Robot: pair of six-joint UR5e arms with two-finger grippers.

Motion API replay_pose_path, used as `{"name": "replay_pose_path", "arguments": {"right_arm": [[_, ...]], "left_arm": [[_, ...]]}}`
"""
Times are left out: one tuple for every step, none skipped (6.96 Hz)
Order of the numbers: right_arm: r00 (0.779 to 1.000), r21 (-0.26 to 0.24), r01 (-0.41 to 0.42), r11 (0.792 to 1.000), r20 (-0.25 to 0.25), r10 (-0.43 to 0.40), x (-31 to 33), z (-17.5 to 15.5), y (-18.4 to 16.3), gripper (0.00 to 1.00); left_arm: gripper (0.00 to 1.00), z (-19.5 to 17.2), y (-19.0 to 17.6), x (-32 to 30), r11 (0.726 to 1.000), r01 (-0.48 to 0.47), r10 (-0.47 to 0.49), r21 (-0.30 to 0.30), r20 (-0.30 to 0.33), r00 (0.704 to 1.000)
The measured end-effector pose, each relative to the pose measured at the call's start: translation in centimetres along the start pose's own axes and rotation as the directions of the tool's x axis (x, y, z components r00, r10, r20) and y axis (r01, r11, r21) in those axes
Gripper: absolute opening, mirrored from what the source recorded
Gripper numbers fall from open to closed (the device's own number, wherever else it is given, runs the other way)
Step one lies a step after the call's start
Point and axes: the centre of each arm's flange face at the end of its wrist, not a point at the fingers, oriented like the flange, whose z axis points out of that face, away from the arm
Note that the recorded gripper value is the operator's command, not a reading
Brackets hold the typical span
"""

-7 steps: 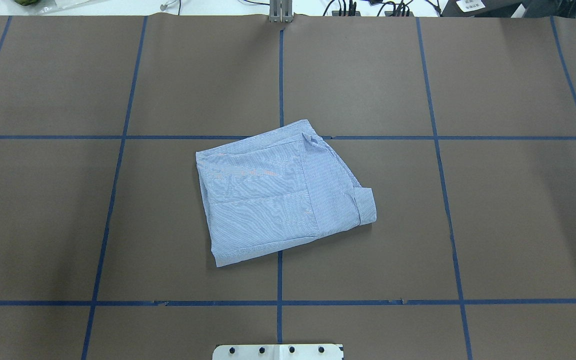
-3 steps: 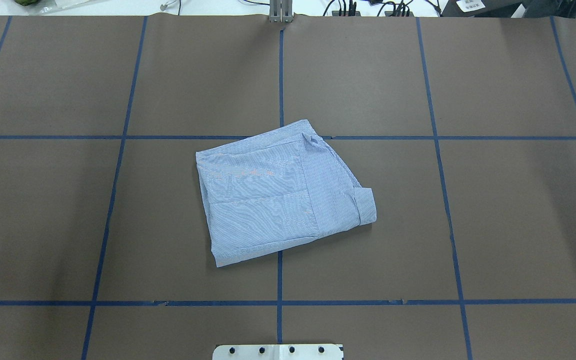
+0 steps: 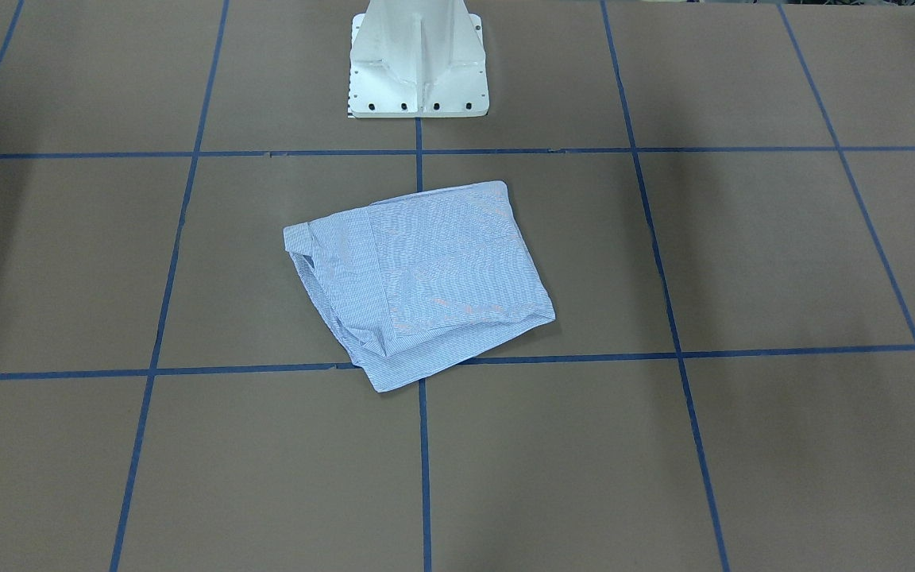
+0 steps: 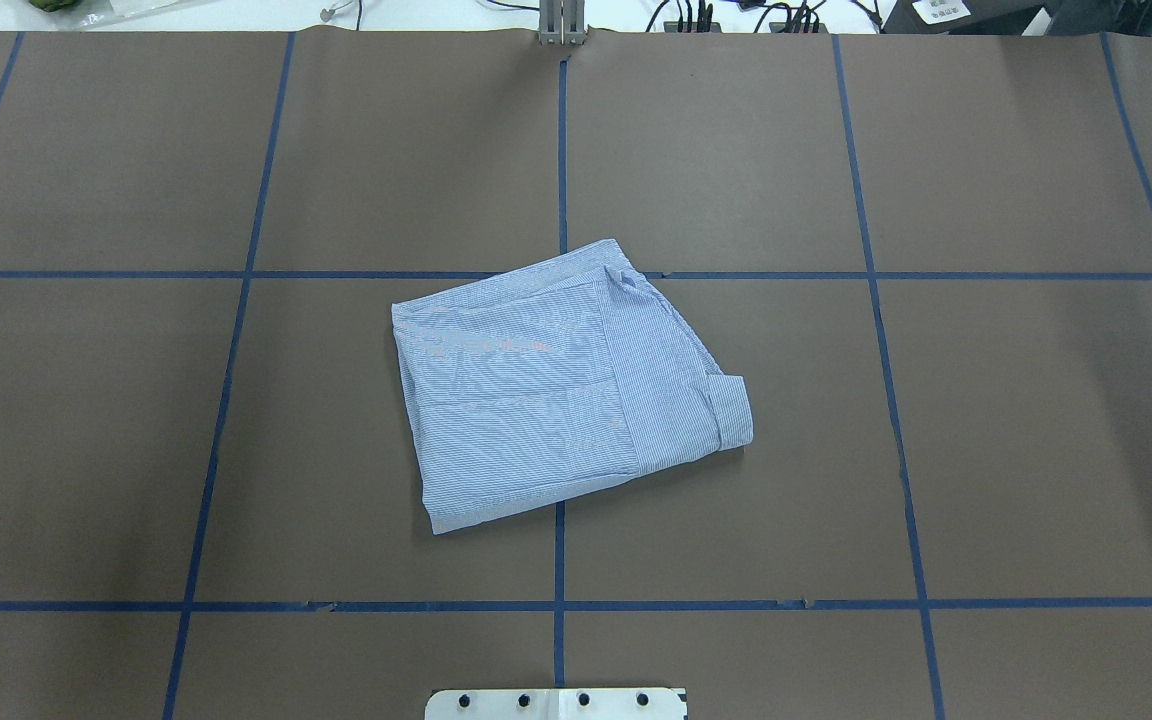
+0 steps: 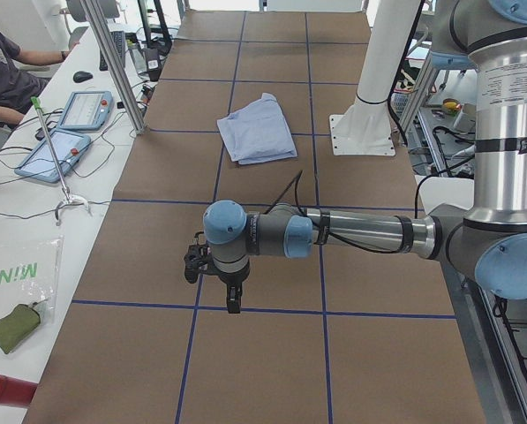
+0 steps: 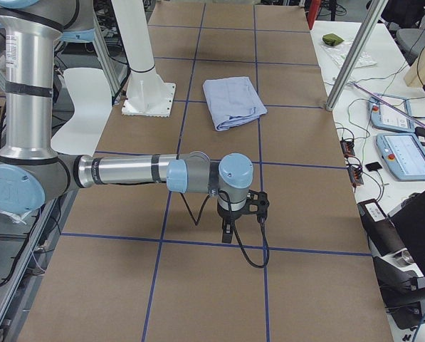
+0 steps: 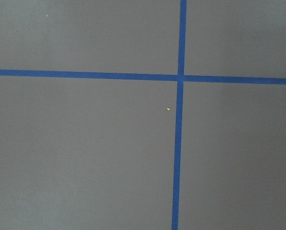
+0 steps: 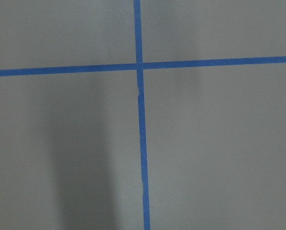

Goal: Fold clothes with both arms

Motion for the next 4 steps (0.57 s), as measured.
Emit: {"name": "replay_pose_path", "arguments": {"right_arm": [[1.0,-0.001,-0.001,1.0,0.001,0.001,0.0,0.01,0.01,1.0],[1.0,-0.002,-0.002,1.0,0.002,0.002,0.01,0.04,0.03,1.0],[1.0,-0.003,-0.002,1.0,0.004,0.002,0.0,0.07,0.03,1.0],[1.0,-0.004,-0.003,1.0,0.005,0.003,0.01,0.1,0.03,1.0]], "left_arm": [[1.0,-0.01,0.06,0.04,1.0,-0.011,0.011,-0.004,0.0,1.0],[1.0,0.09,0.08,-0.03,1.0,-0.016,0.016,-0.007,-0.001,1.0],[1.0,0.2,0.11,-0.14,1.0,-0.017,0.017,-0.009,-0.001,1.0],[1.0,0.28,0.13,-0.21,1.0,-0.018,0.018,-0.01,-0.001,1.0]]}}
